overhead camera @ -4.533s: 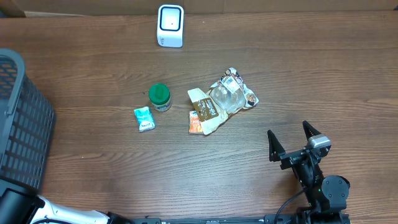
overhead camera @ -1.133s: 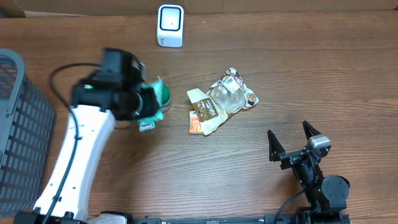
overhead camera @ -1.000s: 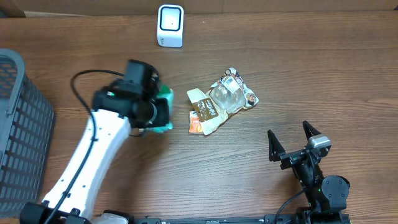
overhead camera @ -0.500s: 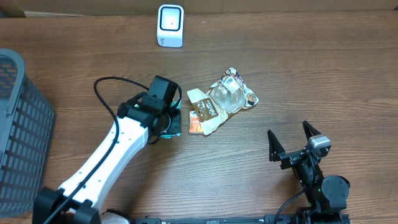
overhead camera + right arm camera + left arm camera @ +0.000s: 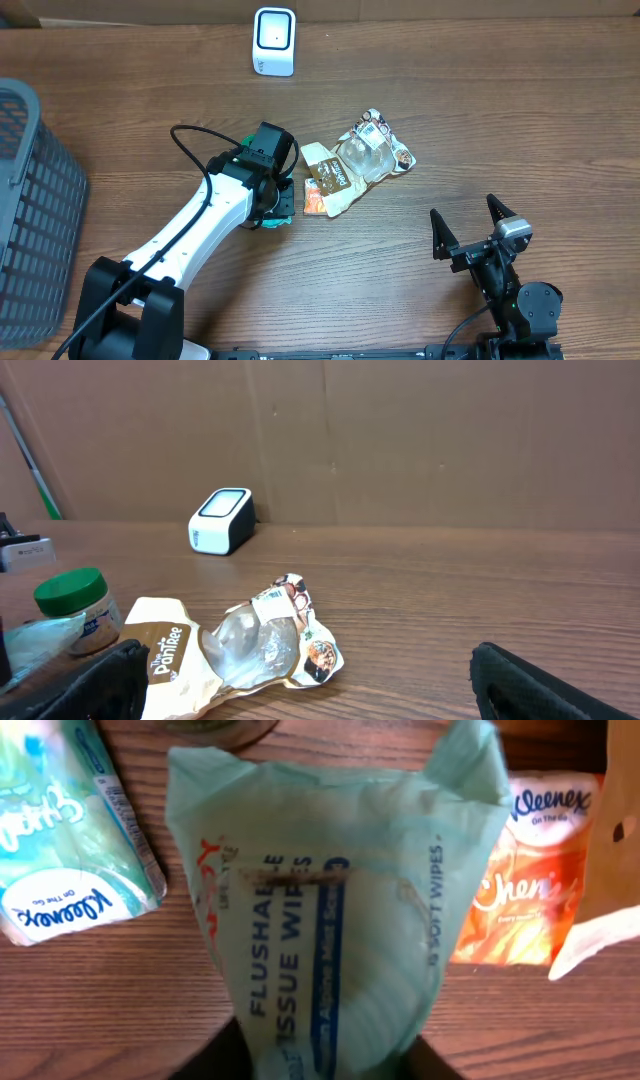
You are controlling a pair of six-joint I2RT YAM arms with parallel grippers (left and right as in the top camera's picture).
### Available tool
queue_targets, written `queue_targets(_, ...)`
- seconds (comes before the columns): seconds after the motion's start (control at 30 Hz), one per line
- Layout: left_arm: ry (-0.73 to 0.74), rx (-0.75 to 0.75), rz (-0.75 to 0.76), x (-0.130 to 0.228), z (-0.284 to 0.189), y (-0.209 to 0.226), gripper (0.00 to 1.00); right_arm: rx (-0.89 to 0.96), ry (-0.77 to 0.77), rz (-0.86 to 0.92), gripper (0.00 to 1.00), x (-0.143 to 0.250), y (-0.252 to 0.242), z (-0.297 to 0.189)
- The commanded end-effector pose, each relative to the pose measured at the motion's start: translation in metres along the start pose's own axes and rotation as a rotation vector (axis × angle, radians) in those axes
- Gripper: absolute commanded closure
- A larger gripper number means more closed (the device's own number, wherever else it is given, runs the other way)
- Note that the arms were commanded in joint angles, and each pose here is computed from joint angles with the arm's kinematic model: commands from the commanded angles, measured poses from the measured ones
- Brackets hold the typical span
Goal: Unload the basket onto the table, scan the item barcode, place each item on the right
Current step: 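Carry the wipes pack past the scanner and set it on the table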
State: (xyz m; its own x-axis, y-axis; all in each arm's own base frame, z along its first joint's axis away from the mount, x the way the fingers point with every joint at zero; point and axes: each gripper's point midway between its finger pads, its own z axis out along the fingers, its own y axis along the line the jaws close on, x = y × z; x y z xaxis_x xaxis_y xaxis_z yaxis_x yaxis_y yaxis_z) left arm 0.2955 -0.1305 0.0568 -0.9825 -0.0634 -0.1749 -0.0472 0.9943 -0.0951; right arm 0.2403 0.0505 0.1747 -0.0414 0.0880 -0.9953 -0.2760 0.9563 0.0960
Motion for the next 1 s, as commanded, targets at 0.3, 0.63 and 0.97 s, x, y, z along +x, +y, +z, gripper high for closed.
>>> queue_targets(0.3,-0.034,0.090,0.022,-0.020,-0.022,-0.023,0.49,0.000,-0.001,0.001,0.00,0.002,0.000,0.000)
queue_targets(0.63,-0.062,0.098,0.083,-0.036,-0.054,-0.031,0.36,0.000,-0.001,0.001,0.00,0.002,0.000,0.000)
queue_targets(0.97,-0.185,0.105,0.108,-0.087,-0.133,-0.011,0.21,0.000,-0.002,0.001,0.00,0.002,0.000,0.000)
